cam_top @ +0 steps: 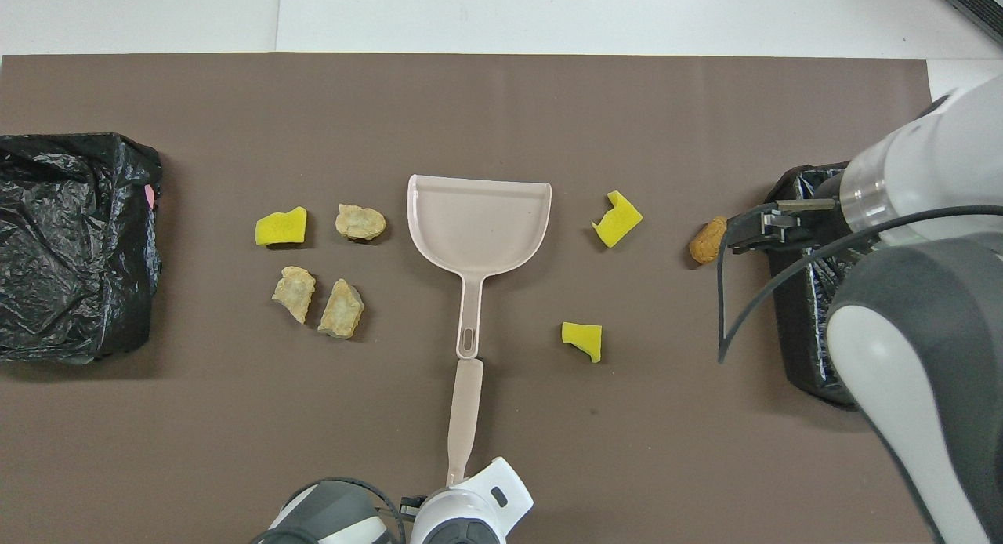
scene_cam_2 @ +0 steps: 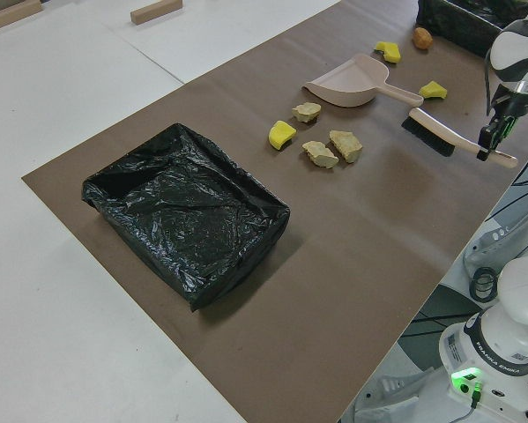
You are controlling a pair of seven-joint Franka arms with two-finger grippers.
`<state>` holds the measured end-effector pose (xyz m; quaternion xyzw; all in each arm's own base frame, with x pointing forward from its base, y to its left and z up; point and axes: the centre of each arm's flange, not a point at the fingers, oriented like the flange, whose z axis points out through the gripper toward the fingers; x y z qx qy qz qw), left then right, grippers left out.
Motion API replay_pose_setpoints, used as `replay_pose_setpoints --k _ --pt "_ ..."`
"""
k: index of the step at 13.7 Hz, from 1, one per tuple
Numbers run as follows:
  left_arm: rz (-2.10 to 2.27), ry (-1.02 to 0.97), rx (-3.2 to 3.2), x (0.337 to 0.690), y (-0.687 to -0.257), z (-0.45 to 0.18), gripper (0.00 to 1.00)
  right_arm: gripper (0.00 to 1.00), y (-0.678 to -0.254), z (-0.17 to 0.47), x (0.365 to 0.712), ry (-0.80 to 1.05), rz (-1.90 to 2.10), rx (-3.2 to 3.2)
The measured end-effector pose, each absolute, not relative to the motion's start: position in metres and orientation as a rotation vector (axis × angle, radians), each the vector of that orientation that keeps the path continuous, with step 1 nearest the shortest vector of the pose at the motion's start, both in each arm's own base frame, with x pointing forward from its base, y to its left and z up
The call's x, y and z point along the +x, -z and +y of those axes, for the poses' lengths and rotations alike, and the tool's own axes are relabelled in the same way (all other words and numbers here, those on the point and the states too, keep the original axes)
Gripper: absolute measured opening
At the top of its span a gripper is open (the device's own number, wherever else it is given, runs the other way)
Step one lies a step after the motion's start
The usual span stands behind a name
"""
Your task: Sweep and dump trash in bin
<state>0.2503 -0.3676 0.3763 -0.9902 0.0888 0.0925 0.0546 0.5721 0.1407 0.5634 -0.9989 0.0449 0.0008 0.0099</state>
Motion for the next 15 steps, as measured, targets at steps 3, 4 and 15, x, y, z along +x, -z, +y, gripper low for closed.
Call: replay_pose_setpoints --k 3,4,15 --pt "0.228 -0.338 -2.987 0.278 -0.417 -0.343 0.27 1.0 -0.527 0.169 0.577 0.01 0.203 -3.086" --pt "0.223 -0.356 -2.983 0.286 -0.432 -0.329 0.27 1.0 -0.515 0.18 0.577 0.019 0.218 -3.079" --pt "0.331 -0.234 -3.022 0.464 -0.48 -0.082 0.27 1.0 -0.401 0.388 0.51 0.122 0.329 -3.051"
